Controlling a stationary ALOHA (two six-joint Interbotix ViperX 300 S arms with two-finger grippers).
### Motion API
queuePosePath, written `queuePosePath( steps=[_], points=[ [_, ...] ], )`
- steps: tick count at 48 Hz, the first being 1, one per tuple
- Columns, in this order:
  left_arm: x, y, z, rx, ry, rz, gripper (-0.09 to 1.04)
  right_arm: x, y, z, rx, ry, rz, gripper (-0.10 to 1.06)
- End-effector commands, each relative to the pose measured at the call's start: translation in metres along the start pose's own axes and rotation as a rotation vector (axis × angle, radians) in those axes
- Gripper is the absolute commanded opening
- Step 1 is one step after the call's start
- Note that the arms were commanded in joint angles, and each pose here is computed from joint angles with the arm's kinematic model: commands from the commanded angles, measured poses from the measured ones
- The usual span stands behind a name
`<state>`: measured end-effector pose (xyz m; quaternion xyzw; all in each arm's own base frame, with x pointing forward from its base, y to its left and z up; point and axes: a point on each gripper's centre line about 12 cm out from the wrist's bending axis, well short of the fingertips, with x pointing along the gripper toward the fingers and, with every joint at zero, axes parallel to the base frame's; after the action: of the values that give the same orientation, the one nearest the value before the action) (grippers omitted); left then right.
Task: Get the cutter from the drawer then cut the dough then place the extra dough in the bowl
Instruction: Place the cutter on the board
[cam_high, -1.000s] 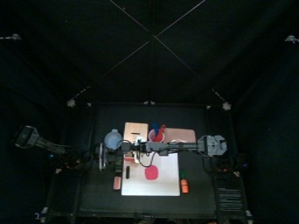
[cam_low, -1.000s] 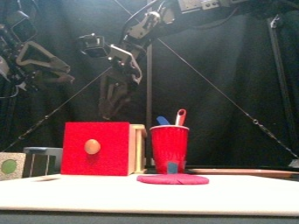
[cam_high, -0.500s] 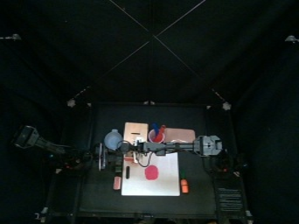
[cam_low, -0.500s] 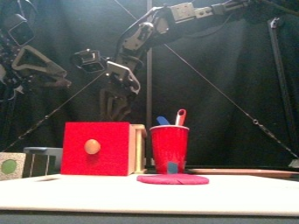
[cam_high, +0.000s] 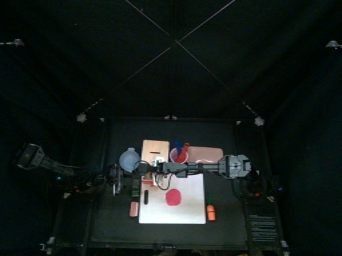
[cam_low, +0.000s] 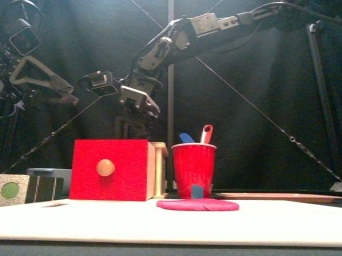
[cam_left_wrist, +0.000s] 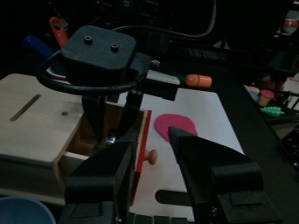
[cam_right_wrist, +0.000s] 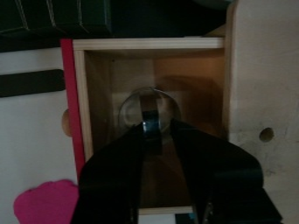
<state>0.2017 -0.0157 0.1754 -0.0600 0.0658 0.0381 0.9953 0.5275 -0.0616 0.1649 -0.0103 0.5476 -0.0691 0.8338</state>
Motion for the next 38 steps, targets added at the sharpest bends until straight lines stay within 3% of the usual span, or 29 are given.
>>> queuePosePath(
  steps=[1, 10, 26, 38],
  points=[
    [0.002, -0.002, 0.004, -0.002, -0.012, -0.003, 0.74, -0.021, -0.008, 0.015, 0.014, -0.065, -0.005, 0.59],
    [0.002, -0.002, 0.003, -0.006, -0.003, -0.003, 0.74, -0.029, -0.006, 0.022, 0.014, -0.086, -0.003, 0.51],
    [0.002, 0.0, -0.001, -0.031, 0.028, 0.013, 0.74, -0.07, -0.002, 0.043, -0.001, -0.127, -0.014, 0.51],
    [0.002, 0.001, -0.003, -0.036, 0.04, 0.016, 0.74, -0.094, -0.004, 0.05, -0.001, -0.092, -0.032, 0.51]
  ],
)
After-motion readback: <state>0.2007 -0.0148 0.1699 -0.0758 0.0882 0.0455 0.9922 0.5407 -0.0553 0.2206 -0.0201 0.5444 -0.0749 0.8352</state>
